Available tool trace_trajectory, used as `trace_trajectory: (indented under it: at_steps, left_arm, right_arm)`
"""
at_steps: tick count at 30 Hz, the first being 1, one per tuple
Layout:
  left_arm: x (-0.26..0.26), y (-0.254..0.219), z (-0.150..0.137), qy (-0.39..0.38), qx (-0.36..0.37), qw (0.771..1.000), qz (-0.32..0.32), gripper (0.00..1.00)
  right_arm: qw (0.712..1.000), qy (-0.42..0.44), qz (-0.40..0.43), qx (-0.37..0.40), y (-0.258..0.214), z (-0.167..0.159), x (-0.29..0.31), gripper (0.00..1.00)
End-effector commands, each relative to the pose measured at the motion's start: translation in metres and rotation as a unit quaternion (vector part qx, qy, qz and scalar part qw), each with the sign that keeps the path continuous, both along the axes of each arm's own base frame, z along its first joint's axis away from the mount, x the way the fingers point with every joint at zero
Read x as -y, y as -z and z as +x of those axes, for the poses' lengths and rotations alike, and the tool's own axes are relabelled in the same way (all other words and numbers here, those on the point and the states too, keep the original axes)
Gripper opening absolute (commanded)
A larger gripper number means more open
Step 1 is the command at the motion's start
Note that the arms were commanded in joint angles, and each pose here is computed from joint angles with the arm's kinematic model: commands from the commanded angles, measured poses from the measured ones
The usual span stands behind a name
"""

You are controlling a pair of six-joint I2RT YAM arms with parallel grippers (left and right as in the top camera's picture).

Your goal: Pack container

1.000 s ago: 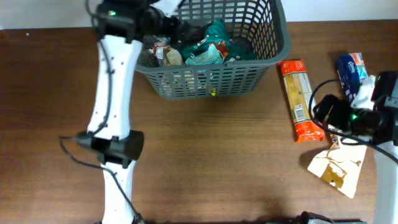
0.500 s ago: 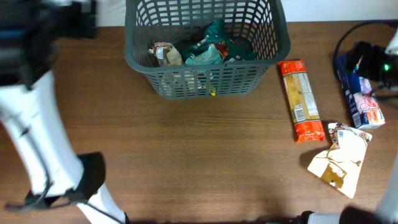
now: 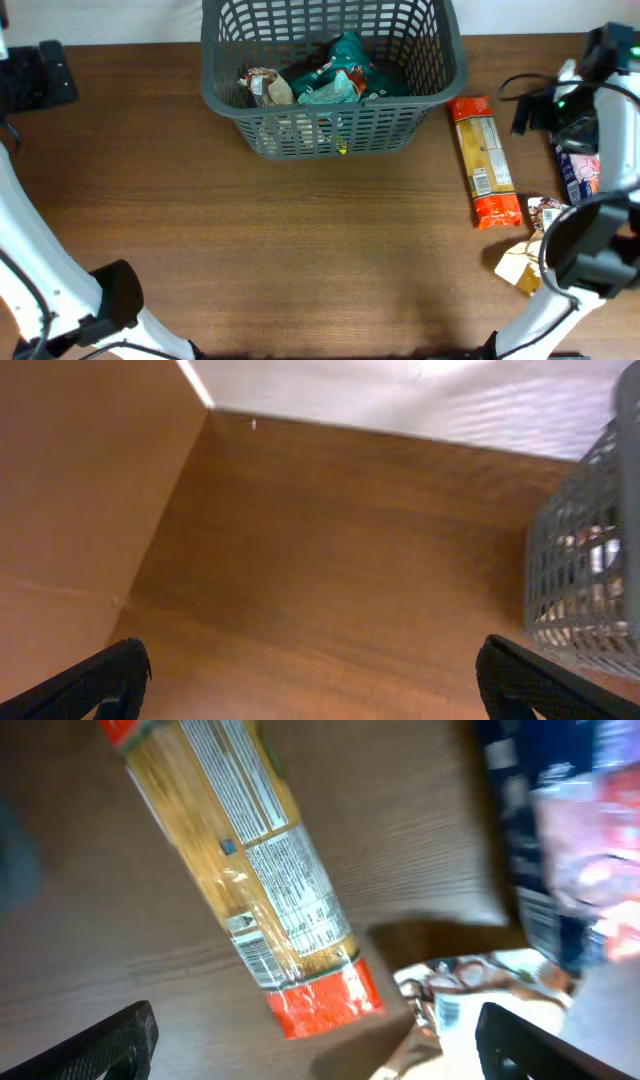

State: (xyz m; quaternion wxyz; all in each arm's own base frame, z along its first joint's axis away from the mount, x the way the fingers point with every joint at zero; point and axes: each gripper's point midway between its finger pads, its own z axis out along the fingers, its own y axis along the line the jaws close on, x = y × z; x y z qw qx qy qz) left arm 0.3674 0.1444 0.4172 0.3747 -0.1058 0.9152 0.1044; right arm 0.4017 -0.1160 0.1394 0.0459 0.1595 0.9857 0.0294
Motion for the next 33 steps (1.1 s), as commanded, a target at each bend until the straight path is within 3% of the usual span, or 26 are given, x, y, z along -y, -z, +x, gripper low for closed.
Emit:
trace_trajectory:
  at_steps: [1,5,12,33]
  left_arm:
    - [-0.004,0.008,-0.001,-0.012,-0.010,1.000,-0.011,0.99]
    - [-0.004,0.010,0.000,-0.012,-0.013,1.000,-0.012,0.99]
    - [-0.004,0.010,0.000,-0.012,-0.013,1.000,-0.012,0.99]
    - [-0.004,0.010,0.000,-0.012,-0.013,1.000,-0.012,0.99]
  right_arm:
    - [0.999,-0.044,0.020,-0.019,0.017,0.004,-0.013,1.00]
    - [0.994,-0.098,0.023,-0.049,0.037,0.005,-0.033,1.00]
    - [0.979,-0.159,-0.049,-0.115,0.078,0.008,-0.048,0.99]
    - [0.977,-0.138,-0.049,-0.154,0.127,0.004,-0.036,1.00]
